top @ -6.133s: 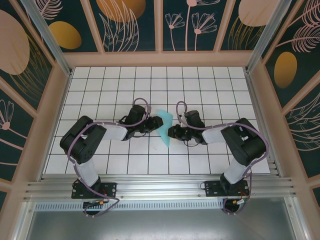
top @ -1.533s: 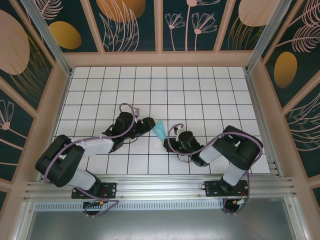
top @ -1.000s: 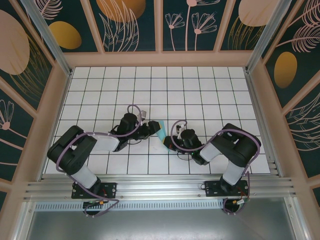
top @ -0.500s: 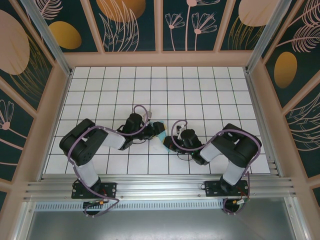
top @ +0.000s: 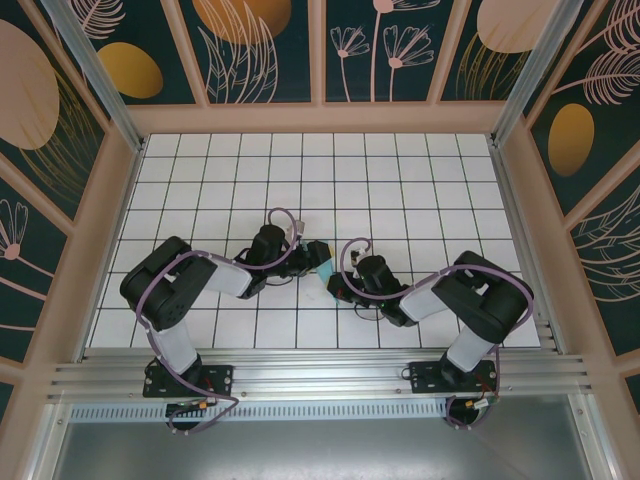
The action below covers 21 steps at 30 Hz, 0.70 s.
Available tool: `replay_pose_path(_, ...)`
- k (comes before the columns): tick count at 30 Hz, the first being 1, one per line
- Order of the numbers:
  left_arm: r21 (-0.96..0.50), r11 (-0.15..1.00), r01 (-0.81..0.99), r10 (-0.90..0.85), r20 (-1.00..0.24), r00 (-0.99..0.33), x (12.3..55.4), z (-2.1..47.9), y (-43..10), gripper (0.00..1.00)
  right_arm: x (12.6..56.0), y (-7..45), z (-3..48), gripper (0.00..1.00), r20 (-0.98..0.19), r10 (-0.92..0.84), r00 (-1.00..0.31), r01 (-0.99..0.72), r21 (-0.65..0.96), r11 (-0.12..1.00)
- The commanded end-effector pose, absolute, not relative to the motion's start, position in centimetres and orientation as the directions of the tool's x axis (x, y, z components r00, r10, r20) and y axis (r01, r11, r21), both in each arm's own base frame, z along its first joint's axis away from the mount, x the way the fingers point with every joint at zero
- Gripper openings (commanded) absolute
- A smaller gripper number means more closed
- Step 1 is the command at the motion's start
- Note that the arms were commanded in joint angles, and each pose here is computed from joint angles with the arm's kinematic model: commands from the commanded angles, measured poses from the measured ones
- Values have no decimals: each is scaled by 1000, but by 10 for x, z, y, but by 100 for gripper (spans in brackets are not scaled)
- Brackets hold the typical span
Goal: Fold a paper plane with a square sheet of paper (pick it up from the middle)
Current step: Fold the wing for the fifth time at the center of the table.
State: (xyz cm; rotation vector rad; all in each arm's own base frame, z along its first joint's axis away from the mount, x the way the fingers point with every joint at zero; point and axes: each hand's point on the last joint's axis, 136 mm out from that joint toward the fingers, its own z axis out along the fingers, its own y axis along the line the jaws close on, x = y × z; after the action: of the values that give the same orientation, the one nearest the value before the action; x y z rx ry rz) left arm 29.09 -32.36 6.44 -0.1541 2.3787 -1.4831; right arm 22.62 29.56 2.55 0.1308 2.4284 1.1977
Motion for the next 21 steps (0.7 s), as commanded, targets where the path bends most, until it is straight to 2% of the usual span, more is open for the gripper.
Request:
replay_pose_path(1, -888, 440, 133, -251, -264, -931, 293, 76, -328, 65, 226, 296, 24, 1, -321, 281, -904, -86, 783, 617)
replay_pose_path(7, -874, 457, 166, -277, -317, -907, 290, 91, -316, 67, 226, 296, 41, 0, -279, 312, -908, -82, 849, 522)
replay_pose_path(21, -907, 373, 196, -220, -292, -931, 282, 87, -330, 70, 228, 298, 45, 0, -216, 333, -918, -40, 885, 464)
